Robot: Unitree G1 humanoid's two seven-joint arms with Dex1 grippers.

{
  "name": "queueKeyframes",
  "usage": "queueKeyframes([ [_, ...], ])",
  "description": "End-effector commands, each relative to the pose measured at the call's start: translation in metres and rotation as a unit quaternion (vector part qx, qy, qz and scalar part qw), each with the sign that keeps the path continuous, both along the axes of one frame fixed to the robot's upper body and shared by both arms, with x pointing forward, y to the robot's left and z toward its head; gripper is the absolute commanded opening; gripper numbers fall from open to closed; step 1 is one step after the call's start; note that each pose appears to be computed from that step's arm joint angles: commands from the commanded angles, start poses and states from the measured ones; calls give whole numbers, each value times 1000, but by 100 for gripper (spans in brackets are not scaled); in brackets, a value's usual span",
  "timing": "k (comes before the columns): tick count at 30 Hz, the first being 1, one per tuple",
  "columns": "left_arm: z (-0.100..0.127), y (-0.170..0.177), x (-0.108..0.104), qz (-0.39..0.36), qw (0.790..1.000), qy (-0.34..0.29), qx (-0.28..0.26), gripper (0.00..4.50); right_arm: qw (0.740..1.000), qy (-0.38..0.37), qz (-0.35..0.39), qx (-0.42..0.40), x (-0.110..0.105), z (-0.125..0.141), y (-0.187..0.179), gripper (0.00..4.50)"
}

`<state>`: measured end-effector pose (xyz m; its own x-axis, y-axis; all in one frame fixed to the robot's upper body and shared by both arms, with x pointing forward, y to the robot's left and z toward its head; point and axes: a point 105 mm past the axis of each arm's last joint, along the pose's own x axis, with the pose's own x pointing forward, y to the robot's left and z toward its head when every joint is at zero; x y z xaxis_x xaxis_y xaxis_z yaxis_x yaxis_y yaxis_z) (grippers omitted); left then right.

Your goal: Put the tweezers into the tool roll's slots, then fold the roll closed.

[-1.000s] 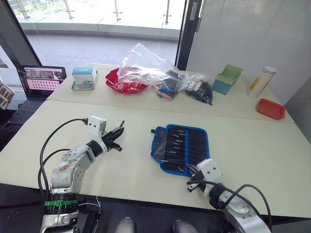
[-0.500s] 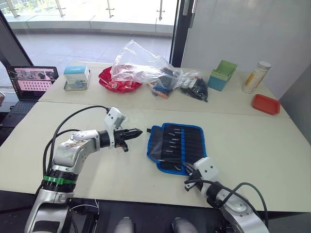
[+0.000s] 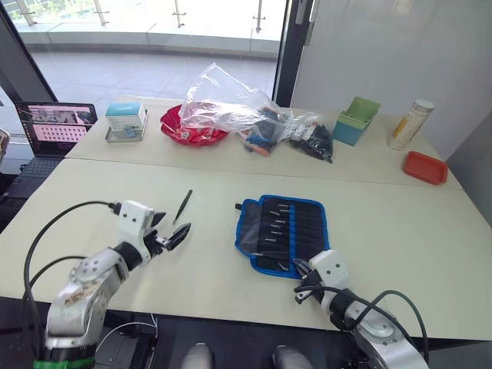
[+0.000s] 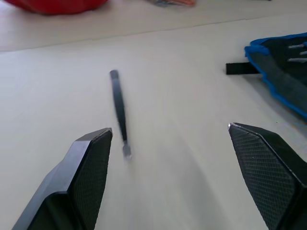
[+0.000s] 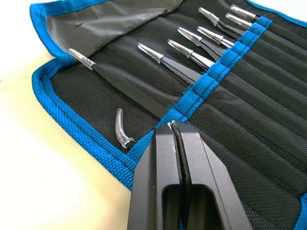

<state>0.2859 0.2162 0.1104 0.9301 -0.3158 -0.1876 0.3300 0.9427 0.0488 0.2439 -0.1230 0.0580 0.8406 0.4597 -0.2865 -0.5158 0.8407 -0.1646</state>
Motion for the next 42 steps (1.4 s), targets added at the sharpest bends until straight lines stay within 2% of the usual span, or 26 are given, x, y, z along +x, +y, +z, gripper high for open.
queueKeyframes([
  [1, 7, 8, -7, 50, 998, -4, 22, 410, 996, 84, -22, -25, -11, -38, -16, 0],
  [5, -10, 12, -5, 88, 995, 31, 32, 410, 996, 84, -21, -26, -11, -37, -16, 0],
  [8, -22, 9, 3, 81, 994, 51, 46, 410, 996, 83, -20, -26, -10, -36, -15, 0],
  [11, -38, 6, 19, 76, 993, 77, 56, 410, 996, 81, -20, -25, -10, -35, -14, 0],
  [16, -56, -2, 48, 69, 992, 103, 38, 410, 996, 78, -21, -24, -8, -34, -12, 0],
  [23, -74, -37, 77, 15, 993, 117, 25, 410, 997, 74, -21, -21, -5, -33, -9, 0],
  [26, -78, -45, 84, 3, 993, 116, 24, 330, 997, 73, -20, -19, -4, -32, -7, 0],
  [31, -73, -59, 91, -14, 994, 109, 11, 164, 997, 71, -20, -17, -2, -32, -5, 0],
  [36, -72, -58, 93, -9, 994, 109, 7, 2, 997, 70, -21, -17, -1, -32, -6, 0],
  [39, -59, -51, 96, 0, 996, 85, 9, 2, 997, 70, -22, -17, -2, -32, -5, 0],
  [42, -31, -45, 100, -2, 999, 40, 6, 2, 997, 71, -21, -16, -3, -32, -5, 0],
])
